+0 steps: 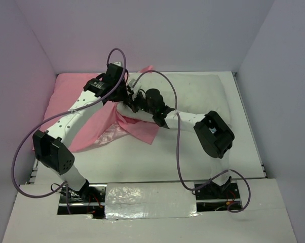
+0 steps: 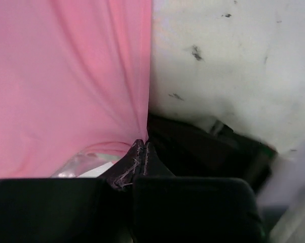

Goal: Put the pillow into the pillowcase

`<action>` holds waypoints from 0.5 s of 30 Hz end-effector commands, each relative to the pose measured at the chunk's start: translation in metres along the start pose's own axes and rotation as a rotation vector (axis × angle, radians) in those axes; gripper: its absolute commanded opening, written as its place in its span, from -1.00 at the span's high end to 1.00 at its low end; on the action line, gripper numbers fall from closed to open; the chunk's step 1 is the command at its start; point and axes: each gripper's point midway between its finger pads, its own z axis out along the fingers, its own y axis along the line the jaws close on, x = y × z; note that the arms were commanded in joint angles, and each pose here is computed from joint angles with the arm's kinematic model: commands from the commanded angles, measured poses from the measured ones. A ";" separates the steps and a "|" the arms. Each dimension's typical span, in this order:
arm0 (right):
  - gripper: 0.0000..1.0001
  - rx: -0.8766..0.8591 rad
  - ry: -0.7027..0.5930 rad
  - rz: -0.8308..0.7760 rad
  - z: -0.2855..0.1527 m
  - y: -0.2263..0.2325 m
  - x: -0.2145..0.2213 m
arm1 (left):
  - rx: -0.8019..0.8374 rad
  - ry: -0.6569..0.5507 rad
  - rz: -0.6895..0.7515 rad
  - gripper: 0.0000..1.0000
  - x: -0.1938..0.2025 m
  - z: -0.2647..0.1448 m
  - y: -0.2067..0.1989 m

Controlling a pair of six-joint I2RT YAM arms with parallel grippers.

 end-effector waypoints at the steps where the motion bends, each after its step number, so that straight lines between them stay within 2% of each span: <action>1: 1.00 0.201 -0.041 0.186 0.016 -0.050 -0.006 | 0.124 0.005 0.026 1.00 -0.003 -0.051 -0.023; 3: 1.00 0.239 -0.017 0.214 0.016 -0.059 0.006 | 0.115 -0.008 0.026 1.00 -0.006 -0.058 -0.020; 8: 1.00 0.219 0.000 0.220 0.009 -0.056 0.014 | 0.021 -0.026 0.044 1.00 -0.008 -0.068 0.001; 10: 1.00 0.188 -0.004 0.255 0.012 -0.050 0.011 | 0.029 -0.026 0.048 1.00 -0.009 -0.067 -0.001; 12: 1.00 0.091 -0.025 0.314 0.014 -0.032 0.002 | 0.076 -0.024 0.042 1.00 -0.010 -0.064 -0.012; 13: 1.00 0.046 -0.038 0.392 0.015 -0.019 0.000 | 0.088 -0.018 0.038 1.00 -0.009 -0.061 -0.015; 14: 1.00 -0.051 -0.083 0.441 0.014 0.004 -0.011 | 0.115 -0.026 0.027 1.00 -0.012 -0.057 -0.022; 15: 1.00 -0.077 -0.109 0.430 0.015 0.009 -0.020 | 0.134 -0.034 0.022 1.00 -0.014 -0.058 -0.027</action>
